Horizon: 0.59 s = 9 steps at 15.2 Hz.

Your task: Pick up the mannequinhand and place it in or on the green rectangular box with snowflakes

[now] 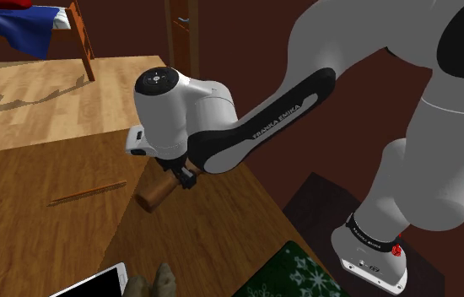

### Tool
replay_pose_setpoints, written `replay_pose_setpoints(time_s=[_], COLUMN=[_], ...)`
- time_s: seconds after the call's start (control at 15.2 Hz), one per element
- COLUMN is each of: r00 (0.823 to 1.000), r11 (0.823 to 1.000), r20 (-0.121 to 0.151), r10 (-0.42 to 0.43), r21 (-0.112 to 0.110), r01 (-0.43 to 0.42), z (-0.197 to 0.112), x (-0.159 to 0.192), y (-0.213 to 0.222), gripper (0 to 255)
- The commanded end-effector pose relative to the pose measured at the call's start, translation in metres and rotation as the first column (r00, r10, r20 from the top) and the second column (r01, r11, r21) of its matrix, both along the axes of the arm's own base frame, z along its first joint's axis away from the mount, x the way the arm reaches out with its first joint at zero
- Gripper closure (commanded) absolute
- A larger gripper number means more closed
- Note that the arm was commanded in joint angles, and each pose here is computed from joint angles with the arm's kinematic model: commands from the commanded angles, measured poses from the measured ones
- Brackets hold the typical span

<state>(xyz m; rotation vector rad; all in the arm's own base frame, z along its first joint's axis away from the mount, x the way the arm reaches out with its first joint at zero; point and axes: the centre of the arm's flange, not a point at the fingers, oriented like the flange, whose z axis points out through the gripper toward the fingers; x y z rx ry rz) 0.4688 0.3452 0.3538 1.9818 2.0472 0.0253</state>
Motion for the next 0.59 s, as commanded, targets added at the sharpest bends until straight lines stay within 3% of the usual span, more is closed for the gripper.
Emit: replay_pose_setpoints(time_s=[0.0, 0.53], r00=[1.0, 1.0], r11=[1.0, 1.0], r20=[0.001, 0.001], r10=[0.0, 0.0], r21=[0.0, 0.0], r01=[0.0, 0.0], z=[0.011, 0.053], x=[0.0, 0.0], y=[-0.001, -0.001], gripper=[255, 255])
